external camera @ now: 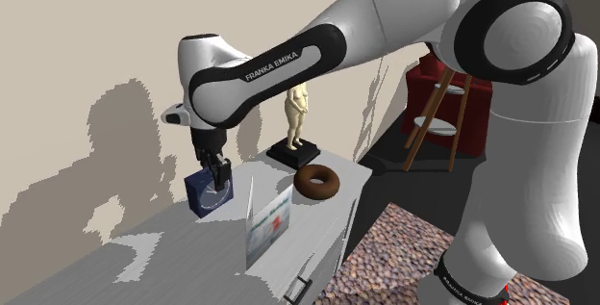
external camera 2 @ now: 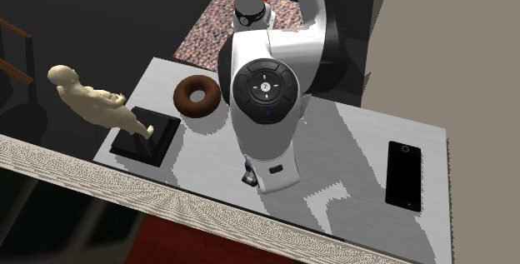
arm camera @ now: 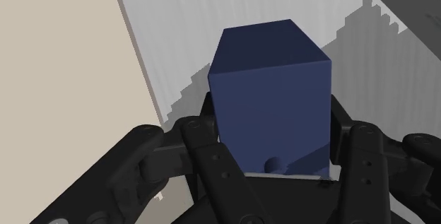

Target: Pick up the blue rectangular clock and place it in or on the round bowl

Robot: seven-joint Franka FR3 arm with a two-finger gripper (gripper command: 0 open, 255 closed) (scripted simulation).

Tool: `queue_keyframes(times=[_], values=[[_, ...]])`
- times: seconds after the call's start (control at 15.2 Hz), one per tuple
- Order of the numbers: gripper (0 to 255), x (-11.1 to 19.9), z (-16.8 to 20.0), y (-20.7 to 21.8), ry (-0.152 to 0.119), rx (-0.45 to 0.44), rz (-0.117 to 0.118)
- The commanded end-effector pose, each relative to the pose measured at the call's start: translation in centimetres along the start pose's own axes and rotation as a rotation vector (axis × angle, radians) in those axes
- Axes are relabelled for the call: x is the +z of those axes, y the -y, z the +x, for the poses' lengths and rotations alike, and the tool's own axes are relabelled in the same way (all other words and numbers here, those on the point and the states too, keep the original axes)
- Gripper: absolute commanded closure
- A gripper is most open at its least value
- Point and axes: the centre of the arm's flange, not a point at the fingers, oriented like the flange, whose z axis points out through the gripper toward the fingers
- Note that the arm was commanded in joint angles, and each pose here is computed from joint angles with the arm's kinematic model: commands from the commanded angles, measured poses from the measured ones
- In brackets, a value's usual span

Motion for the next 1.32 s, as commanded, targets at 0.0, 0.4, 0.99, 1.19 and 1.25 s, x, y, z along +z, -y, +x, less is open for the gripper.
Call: queue_keyframes(times=[0.0,0.4,0.99,1.19,1.25], values=[[255,-1.0,-0.1,0.0,0.000,0.000,0.000],[255,-4.1,0.0,0.0,0.000,0.000,0.000],[255,-8.9,0.0,0.0,0.000,0.000,0.000],[255,-9.2,-3.7,1.3,0.000,0.000,0.000],[255,-9.3,-4.9,1.7,0.000,0.000,0.000]])
